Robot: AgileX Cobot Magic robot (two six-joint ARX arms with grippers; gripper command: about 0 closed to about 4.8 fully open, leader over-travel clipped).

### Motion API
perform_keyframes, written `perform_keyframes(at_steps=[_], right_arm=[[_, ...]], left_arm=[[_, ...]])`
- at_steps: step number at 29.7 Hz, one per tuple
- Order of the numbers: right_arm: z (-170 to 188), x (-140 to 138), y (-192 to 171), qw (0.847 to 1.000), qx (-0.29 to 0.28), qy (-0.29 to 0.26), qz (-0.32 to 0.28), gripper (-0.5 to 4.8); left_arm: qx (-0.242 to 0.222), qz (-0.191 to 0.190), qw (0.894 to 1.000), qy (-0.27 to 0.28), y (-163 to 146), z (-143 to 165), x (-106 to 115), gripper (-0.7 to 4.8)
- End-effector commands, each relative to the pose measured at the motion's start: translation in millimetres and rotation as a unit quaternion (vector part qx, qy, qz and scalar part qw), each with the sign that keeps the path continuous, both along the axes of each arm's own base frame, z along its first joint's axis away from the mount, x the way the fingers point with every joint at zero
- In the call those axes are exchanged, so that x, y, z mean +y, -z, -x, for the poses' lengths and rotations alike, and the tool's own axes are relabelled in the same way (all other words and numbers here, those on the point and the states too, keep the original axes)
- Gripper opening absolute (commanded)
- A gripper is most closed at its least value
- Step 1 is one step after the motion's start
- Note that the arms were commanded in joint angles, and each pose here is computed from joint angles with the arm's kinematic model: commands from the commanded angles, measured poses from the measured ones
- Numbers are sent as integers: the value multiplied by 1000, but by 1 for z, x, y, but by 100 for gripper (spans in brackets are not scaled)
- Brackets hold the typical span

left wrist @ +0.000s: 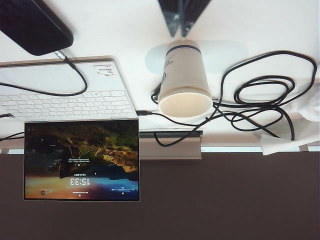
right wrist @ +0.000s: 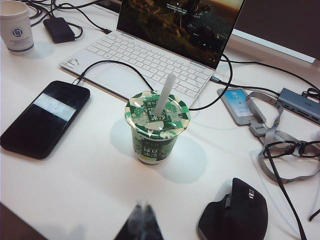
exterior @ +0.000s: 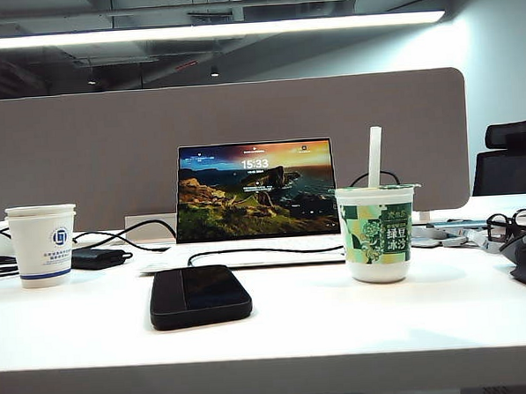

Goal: Pick up the black phone, pick up the charger plug, insert the charger plug into the phone's charging port, and finally place the connected phone back on the desk.

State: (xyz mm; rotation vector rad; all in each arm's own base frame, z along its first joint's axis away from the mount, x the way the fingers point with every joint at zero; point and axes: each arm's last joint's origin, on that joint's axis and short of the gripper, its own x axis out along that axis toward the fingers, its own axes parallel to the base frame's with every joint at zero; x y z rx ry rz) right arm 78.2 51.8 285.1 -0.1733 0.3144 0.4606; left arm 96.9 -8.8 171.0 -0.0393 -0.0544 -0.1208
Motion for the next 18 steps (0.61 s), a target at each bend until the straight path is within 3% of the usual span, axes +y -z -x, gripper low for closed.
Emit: perform_keyframes(at_steps=[1,11,16,18], right_arm=[[0,0,-3,1000,-8,1,-8,-1],[0,0,-3,1000,-8,5,-7,-1],[-4,0,2,998,-29,47,-5,-1],[-9,-2,11,995,-50,88,-9,-1]], left_arm=[[-6,0,1000,1,-1,0,0,6],[-6,0,1000,1,-1,0,0,6],[-6,0,1000,1,-1,0,0,6],[-6,0,1000,1,-1,0,0,6]])
